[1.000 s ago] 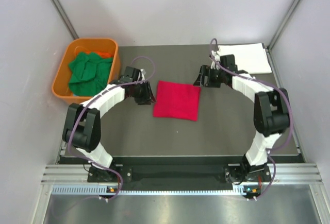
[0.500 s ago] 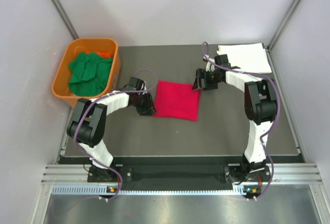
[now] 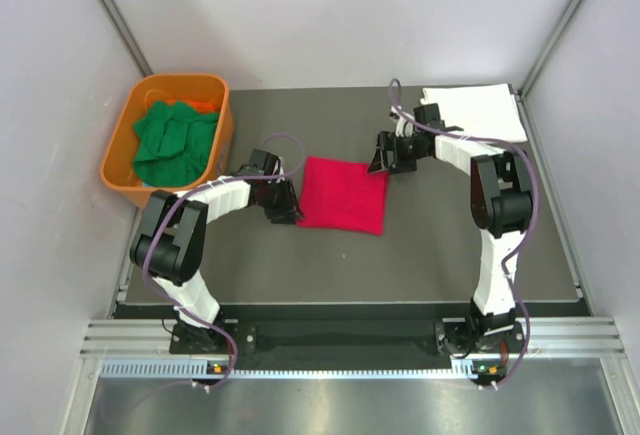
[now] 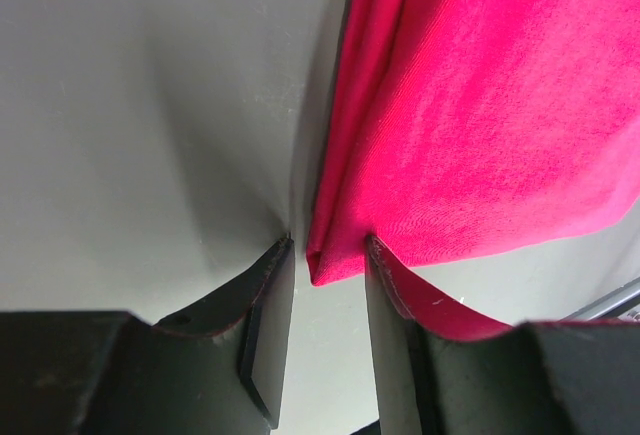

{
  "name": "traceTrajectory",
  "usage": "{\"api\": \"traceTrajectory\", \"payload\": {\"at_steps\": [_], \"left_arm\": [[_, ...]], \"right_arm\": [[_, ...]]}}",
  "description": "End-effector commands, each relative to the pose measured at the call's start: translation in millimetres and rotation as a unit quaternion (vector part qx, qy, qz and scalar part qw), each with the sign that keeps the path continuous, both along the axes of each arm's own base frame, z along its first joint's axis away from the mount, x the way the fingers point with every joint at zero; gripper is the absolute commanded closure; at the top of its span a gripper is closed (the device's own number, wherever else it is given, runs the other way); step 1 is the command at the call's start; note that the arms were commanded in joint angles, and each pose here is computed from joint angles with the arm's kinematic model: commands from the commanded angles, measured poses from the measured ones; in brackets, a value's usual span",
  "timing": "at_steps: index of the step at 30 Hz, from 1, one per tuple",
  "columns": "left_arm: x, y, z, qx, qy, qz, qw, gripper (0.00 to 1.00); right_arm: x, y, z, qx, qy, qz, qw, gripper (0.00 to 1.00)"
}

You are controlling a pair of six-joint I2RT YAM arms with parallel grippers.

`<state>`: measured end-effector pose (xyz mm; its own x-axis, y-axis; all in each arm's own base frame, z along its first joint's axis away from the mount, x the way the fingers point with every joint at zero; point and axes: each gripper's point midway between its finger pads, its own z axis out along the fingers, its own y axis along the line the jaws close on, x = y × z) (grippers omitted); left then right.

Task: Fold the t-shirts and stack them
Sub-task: Neatly place the folded tshirt to the corner

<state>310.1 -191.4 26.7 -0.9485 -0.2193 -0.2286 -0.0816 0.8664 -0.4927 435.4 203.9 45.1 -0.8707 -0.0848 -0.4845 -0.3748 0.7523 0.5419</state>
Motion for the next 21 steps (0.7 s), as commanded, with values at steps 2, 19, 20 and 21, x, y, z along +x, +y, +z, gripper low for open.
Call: {"api": "traceTrajectory", "payload": {"at_steps": [2, 19, 20, 21], "left_arm": [[2.4, 4.5, -11.7, 0.019, -0.002, 0.006, 1.000, 0.60], [6.9, 7.9, -0.5, 0.026, -0.008, 0.028, 0.999, 0.61], [2.2, 10.6, 4.2, 0.033, 0.003, 0.026, 0.999, 0.61], [5.1, 11.5, 16.1, 0.036, -0.006, 0.025, 0.999, 0.60]], "right_arm": [[-8.1, -8.6, -36.4, -0.033, 0.035, 0.006, 0.999, 0.19], [-19.5, -13.5, -42.9, -0.028, 0.051, 0.026, 0.998, 0.68], [-15.9, -14.3, -39.3, -0.029, 0.045, 0.023, 0.998, 0.75], [-13.5, -16.7, -36.8, -0.031, 0.044, 0.019, 0.998, 0.87]]}}
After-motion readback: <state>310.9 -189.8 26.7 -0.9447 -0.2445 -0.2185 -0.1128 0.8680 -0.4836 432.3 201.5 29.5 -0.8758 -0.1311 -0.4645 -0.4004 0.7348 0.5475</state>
